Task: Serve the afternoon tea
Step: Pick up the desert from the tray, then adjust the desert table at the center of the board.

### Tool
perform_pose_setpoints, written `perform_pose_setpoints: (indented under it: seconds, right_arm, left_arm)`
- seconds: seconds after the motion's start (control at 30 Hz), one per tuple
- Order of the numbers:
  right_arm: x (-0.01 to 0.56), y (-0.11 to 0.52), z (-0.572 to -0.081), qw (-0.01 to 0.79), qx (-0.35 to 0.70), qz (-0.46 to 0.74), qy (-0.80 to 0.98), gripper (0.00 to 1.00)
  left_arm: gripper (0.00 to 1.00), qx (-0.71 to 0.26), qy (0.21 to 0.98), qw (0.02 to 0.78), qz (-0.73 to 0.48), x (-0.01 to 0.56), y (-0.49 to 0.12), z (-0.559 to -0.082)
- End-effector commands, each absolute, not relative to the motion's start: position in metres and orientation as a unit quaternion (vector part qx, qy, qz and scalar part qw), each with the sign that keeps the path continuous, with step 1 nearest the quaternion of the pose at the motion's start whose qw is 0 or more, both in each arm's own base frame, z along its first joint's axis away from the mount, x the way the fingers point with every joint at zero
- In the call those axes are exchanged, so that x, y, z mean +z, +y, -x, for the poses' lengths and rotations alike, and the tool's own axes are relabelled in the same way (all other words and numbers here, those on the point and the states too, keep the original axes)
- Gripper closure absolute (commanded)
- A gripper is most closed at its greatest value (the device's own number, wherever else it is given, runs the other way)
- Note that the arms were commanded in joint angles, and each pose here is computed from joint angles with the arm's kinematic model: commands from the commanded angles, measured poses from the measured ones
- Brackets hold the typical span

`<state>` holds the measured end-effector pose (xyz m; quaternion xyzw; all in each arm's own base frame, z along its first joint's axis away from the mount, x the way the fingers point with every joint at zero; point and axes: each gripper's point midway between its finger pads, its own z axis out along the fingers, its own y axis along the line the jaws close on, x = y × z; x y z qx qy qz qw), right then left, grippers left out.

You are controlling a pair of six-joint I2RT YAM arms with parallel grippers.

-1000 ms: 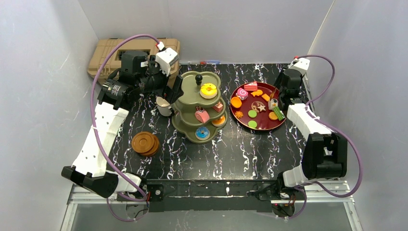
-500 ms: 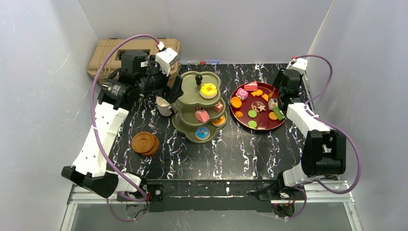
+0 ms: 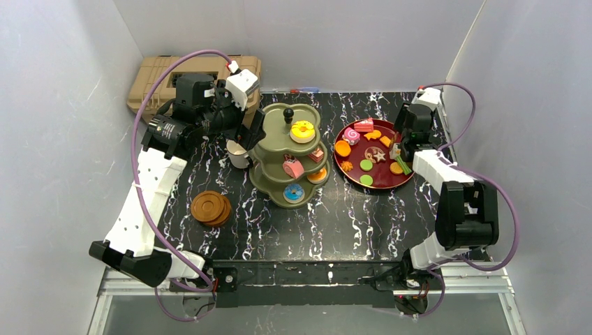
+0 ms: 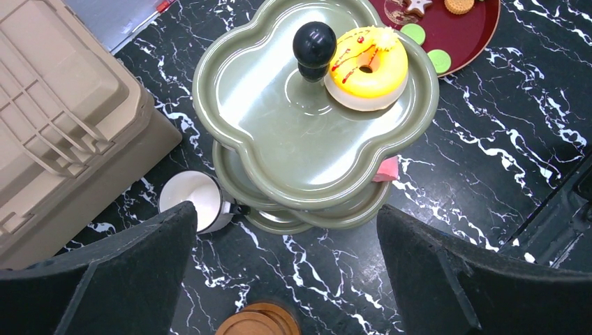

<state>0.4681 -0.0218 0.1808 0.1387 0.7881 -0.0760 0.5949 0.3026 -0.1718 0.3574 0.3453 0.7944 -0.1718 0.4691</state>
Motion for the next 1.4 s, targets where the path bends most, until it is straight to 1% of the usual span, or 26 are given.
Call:
perform_pose_setpoints:
  seconds: [0.0,0.1,0.2,0.37,0.47,0.53,0.7,0.87,1.07,1.23,1.37]
  right_arm:
    - [0.186,-0.025,-0.482,0.608,-0.083,-0.134,0.778,0.45]
    - [0.186,-0.021,-0.489,0.612,-0.073,-0.133,0.776,0.48]
    - [0.187,-0.017,-0.494,0.614,-0.063,-0.128,0.776,0.53]
    - [0.194,-0.013,-0.495,0.619,-0.052,-0.122,0.774,0.68]
    - [0.211,-0.008,-0.49,0.632,-0.044,-0.117,0.765,0.76]
    - [0.227,0.001,-0.485,0.642,-0.04,-0.11,0.757,0.8]
    - [0.284,0.041,-0.46,0.68,-0.021,-0.082,0.728,0.83]
    - [0.323,0.085,-0.419,0.703,0.021,-0.055,0.708,0.85]
    - [0.326,0.117,-0.376,0.691,0.083,-0.036,0.717,0.85]
    - [0.309,0.137,-0.344,0.671,0.148,-0.046,0.725,0.85]
    - [0.301,0.147,-0.324,0.657,0.176,-0.047,0.731,0.85]
  left_arm:
    - [0.01,-0.166,0.788,0.479,-0.35,0.366,-0.167,-0.295]
    - [0.01,-0.164,0.788,0.48,-0.35,0.366,-0.167,-0.295]
    - [0.01,-0.163,0.788,0.479,-0.351,0.366,-0.166,-0.295]
    - [0.01,-0.162,0.787,0.48,-0.352,0.366,-0.166,-0.295]
    - [0.01,-0.165,0.787,0.479,-0.352,0.366,-0.167,-0.295]
    - [0.01,-0.167,0.787,0.478,-0.351,0.366,-0.168,-0.296]
    - [0.01,-0.168,0.788,0.478,-0.349,0.366,-0.169,-0.297]
    - [0.01,-0.169,0.793,0.471,-0.348,0.36,-0.169,-0.298]
    - [0.01,-0.176,0.791,0.473,-0.347,0.364,-0.171,-0.296]
    - [0.01,-0.178,0.79,0.474,-0.346,0.365,-0.171,-0.295]
    - [0.01,-0.186,0.787,0.472,-0.351,0.364,-0.174,-0.294]
